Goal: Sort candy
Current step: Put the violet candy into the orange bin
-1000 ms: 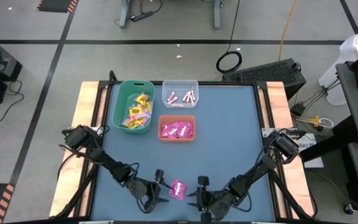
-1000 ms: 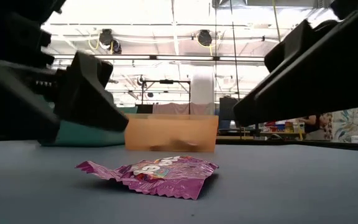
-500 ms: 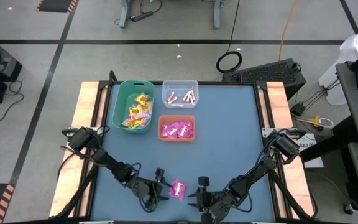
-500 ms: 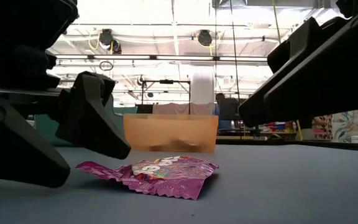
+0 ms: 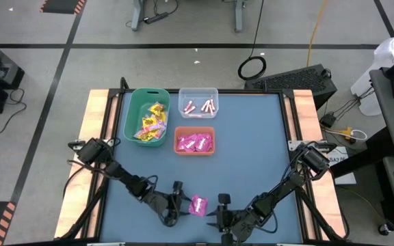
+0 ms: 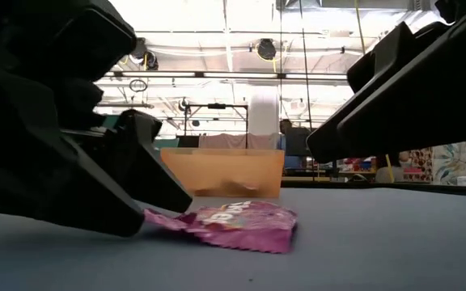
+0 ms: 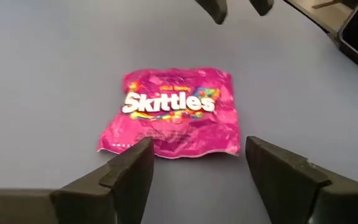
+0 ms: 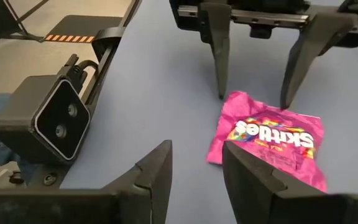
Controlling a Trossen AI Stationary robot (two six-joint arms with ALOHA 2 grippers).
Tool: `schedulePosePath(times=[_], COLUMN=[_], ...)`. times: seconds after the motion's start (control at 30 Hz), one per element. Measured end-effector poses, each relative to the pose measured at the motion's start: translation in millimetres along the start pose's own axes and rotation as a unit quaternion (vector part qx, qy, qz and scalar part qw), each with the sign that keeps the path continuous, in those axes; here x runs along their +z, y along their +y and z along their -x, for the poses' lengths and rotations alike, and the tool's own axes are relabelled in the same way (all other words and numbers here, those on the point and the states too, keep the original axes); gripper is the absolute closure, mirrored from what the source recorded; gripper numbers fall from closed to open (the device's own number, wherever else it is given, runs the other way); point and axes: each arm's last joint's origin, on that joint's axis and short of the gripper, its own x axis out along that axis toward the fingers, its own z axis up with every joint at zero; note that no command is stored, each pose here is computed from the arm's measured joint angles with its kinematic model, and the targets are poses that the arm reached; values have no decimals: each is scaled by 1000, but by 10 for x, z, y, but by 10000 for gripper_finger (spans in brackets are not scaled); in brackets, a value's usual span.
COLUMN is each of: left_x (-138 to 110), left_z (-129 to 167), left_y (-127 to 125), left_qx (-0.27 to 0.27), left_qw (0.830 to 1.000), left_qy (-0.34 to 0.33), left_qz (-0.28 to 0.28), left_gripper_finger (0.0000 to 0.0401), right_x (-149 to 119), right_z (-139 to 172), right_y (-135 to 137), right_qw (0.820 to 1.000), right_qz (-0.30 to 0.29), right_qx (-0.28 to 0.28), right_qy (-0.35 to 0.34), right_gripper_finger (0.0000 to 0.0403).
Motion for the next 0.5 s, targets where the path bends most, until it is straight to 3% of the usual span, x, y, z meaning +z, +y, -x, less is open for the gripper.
schedulePosePath(times=[0.17, 0.5], left_x=[4, 27], left_z=[-27, -55], left_y=[71, 172], left_qx=[-21, -5], left_qw=[1000, 1000], left_qy=[9, 3], left_qz=[15, 13], left_gripper_finger=[172, 304], right_x=[3, -27], right_z=[1, 4], right_y=[-2, -13], right_qw=[1000, 1000], right_qz=[-3, 5], right_qx=[-5, -12], right_qy=[-3, 11], right_gripper_finger=[273, 273])
